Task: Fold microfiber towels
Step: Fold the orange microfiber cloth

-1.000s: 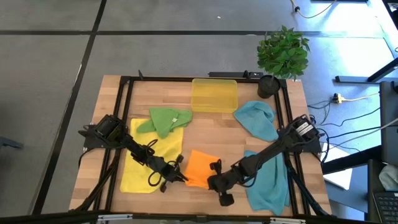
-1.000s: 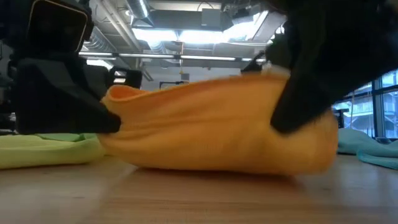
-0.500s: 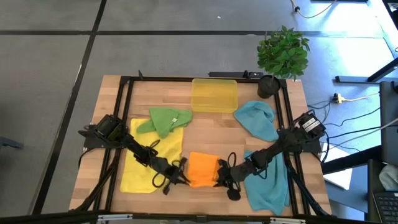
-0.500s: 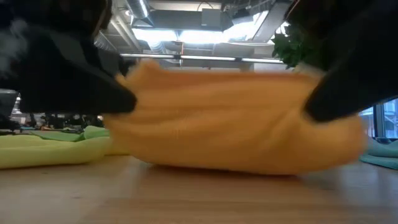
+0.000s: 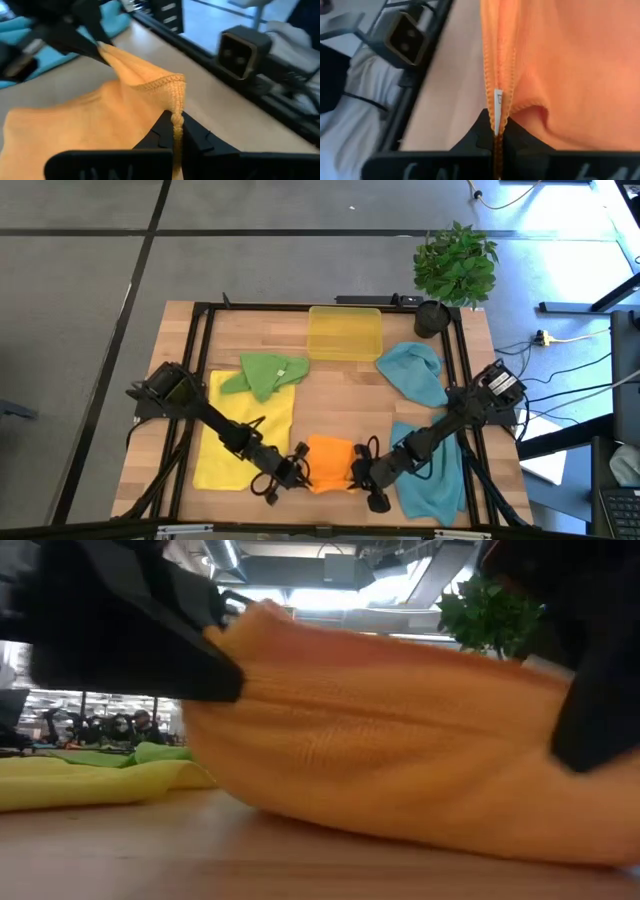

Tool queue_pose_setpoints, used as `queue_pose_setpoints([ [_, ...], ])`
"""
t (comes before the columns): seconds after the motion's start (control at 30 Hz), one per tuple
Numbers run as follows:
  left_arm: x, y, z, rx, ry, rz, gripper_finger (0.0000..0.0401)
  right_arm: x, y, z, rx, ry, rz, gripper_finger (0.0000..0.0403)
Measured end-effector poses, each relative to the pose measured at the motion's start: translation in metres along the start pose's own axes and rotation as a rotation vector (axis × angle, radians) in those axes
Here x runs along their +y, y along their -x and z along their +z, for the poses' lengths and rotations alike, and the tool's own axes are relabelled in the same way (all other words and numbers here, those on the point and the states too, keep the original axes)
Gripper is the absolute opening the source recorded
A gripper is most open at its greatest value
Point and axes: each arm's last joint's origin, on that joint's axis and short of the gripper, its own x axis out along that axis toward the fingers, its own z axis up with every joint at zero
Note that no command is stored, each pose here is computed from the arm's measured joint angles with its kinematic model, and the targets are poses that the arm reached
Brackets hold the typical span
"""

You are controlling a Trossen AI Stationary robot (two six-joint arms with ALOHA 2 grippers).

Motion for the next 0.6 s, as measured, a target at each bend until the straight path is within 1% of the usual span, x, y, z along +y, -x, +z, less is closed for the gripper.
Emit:
queue_pose_setpoints([
  [0.1,0.007,0.008,-0.003,-0.026,0.025,0.047,0.0000,-0.006,0.000,-0.001,-0.008,-0.021,-0.008,0.0002],
  [0.2,0.012,0.016,-0.010,-0.091,0.065,0.068,0.0000,-0.010,0.000,0.000,-0.036,-0.028,0.011,0.0002],
  [0.3,0.012,0.027,-0.020,-0.156,0.106,0.074,0.0000,-0.009,0.002,0.001,-0.106,-0.035,0.062,0.0002],
  [0.4,0.009,0.037,-0.029,-0.179,0.183,0.093,0.0000,-0.015,0.005,-0.008,-0.158,-0.071,0.065,0.0002],
  [0.5,0.002,0.032,-0.030,-0.162,0.253,0.083,0.0000,-0.018,0.009,-0.017,-0.194,-0.119,0.090,0.0002],
  [0.6,-0.012,0.019,-0.023,-0.131,0.252,0.024,0.0000,-0.006,0.009,-0.013,-0.203,-0.103,0.146,0.0002],
])
